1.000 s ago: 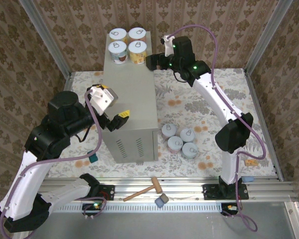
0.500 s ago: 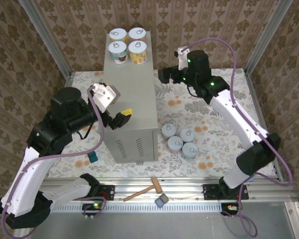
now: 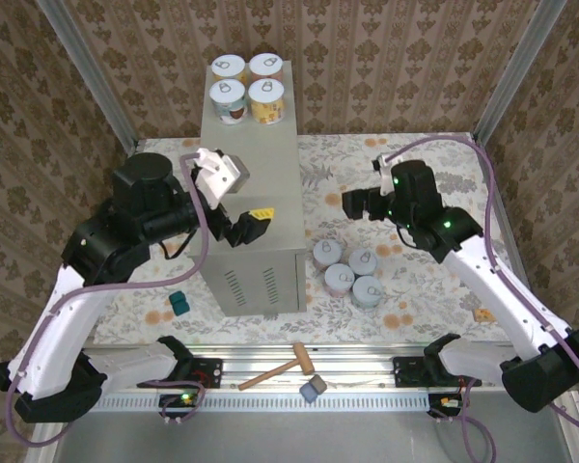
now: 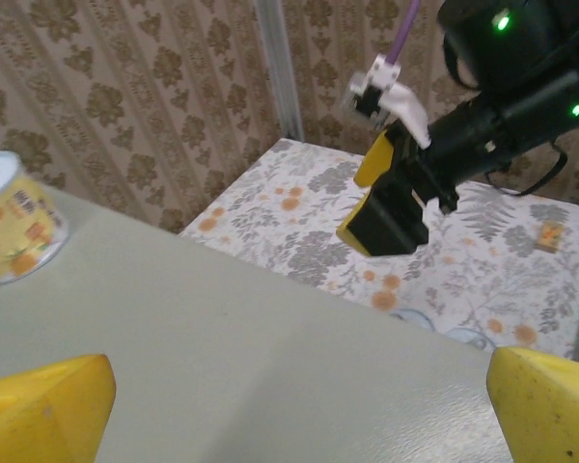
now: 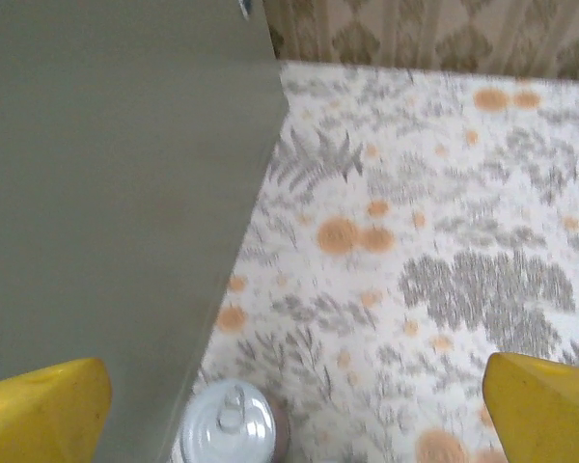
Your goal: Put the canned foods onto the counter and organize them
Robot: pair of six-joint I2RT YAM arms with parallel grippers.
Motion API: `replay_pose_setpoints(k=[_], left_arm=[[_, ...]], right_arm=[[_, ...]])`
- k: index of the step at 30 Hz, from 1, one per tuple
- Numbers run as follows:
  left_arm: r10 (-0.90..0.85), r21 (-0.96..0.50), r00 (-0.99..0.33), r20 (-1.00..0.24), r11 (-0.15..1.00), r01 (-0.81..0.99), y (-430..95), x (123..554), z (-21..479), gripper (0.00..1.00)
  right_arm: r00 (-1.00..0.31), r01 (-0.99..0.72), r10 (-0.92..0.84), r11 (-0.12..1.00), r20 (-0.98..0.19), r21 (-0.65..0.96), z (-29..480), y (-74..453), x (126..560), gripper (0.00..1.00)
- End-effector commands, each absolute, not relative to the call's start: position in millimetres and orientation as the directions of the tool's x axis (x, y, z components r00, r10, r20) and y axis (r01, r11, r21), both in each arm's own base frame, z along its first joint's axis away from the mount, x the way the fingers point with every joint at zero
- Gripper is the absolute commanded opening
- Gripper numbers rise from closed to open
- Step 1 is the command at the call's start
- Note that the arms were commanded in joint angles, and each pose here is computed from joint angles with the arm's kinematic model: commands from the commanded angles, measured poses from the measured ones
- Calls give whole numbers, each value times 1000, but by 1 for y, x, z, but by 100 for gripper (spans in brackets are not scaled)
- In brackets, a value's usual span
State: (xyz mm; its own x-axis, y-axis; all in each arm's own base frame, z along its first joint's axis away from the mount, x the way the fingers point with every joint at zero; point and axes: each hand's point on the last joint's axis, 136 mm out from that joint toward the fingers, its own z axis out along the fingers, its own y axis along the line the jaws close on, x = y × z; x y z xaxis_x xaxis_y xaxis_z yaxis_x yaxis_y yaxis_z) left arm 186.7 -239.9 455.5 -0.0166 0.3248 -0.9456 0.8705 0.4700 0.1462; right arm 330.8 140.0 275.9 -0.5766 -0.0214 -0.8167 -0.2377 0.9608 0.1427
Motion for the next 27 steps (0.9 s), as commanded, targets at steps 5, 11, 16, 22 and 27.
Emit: replay_pose_setpoints(k=[5, 11, 16, 22, 27], left_arm=[[316, 102, -31, -948, 395, 913, -264, 172, 460, 100], [345, 82, -45, -937, 345, 935, -285, 169, 452, 100], [390, 63, -64, -919, 304, 950, -300, 166, 443, 100], [421, 54, -64, -905, 263, 963, -308, 159, 439, 100], [435, 69, -57, -899, 268, 961, -310, 162, 436, 100]], right_arm=[[-706, -151, 8, 975, -708, 161, 206, 128, 295, 100], [-720, -297, -97, 938, -687, 179, 172, 159, 286, 100], [-733, -379, -192, 912, -653, 157, 145, 182, 291, 100], [-746, -443, -292, 889, -598, 118, 123, 201, 299, 100], [-757, -451, -331, 889, -563, 84, 106, 206, 310, 100]])
